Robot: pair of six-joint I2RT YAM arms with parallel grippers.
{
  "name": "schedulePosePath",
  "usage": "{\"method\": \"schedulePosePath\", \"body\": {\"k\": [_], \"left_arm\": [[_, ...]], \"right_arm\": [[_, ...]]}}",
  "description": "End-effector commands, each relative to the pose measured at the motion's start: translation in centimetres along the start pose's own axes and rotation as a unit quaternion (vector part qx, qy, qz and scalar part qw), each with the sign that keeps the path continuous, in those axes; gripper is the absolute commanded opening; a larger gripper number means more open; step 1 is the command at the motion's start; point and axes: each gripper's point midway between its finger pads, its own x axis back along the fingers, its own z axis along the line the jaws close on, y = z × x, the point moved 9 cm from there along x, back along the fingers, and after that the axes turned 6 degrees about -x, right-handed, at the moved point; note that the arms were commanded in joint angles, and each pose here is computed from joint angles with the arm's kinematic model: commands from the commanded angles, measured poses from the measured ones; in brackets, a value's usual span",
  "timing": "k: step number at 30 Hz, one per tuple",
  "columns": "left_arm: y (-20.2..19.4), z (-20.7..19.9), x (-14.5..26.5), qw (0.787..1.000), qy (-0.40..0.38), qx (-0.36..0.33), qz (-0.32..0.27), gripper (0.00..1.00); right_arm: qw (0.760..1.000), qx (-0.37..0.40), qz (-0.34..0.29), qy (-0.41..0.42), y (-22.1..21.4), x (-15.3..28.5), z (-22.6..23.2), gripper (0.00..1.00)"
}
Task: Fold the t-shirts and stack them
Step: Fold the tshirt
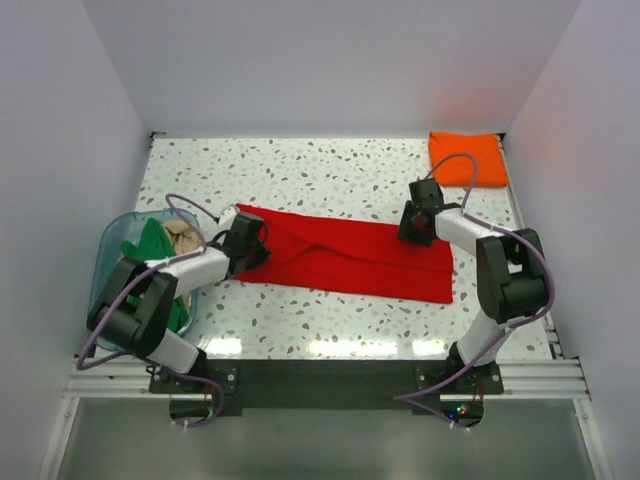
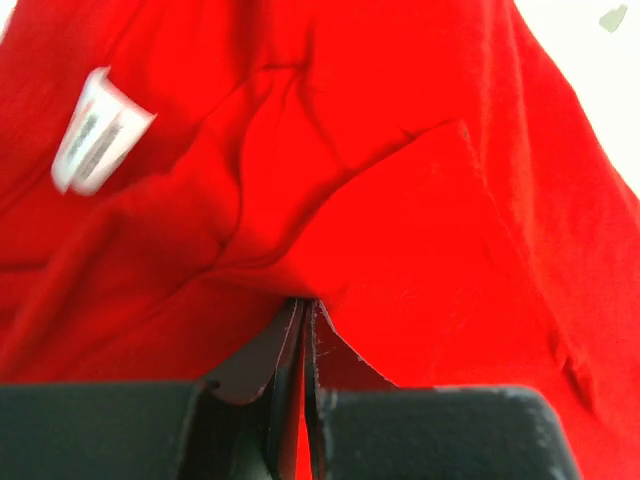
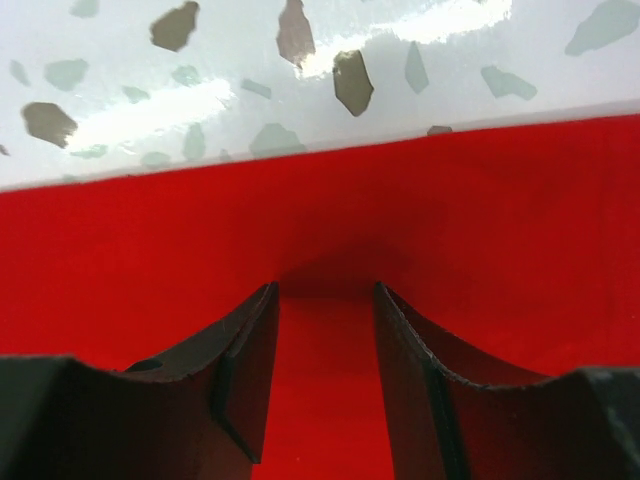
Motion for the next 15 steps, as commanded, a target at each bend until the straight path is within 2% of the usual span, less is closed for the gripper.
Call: {"method": "schedulePosePath", "body": {"k": [1, 6, 10, 13, 15], "left_arm": [[2.0, -1.3, -2.1, 0.999, 0.037, 0.019, -0.024, 0.08], [4.6, -1.4, -5.4, 0.997, 0.077, 0.010, -0.019, 0.08], [8.4, -2.7, -9.1, 0.995, 0.100, -0.023, -0.018, 0.08], [11.1, -4.2, -11.9, 0.995, 0.086, -0.047, -0.019, 0.10], [12.0, -5.2, -13.4, 0.996, 0.066, -0.056, -0.008, 0.16]], "right_arm": [[1.000, 0.000, 0.000, -0.024, -0.4, -0.5, -0.4, 0.47], [0.999, -0.039, 0.024, -0.002, -3.1, -0.9, -1.2, 0.47], [0.991, -0.113, 0.035, 0.070, -5.6, 0.2, -0.9, 0.47], [0.979, -0.158, 0.042, 0.122, -8.0, 1.5, -0.2, 0.47], [0.973, -0.170, 0.038, 0.151, -9.5, 2.2, 0.6, 0.47]]}}
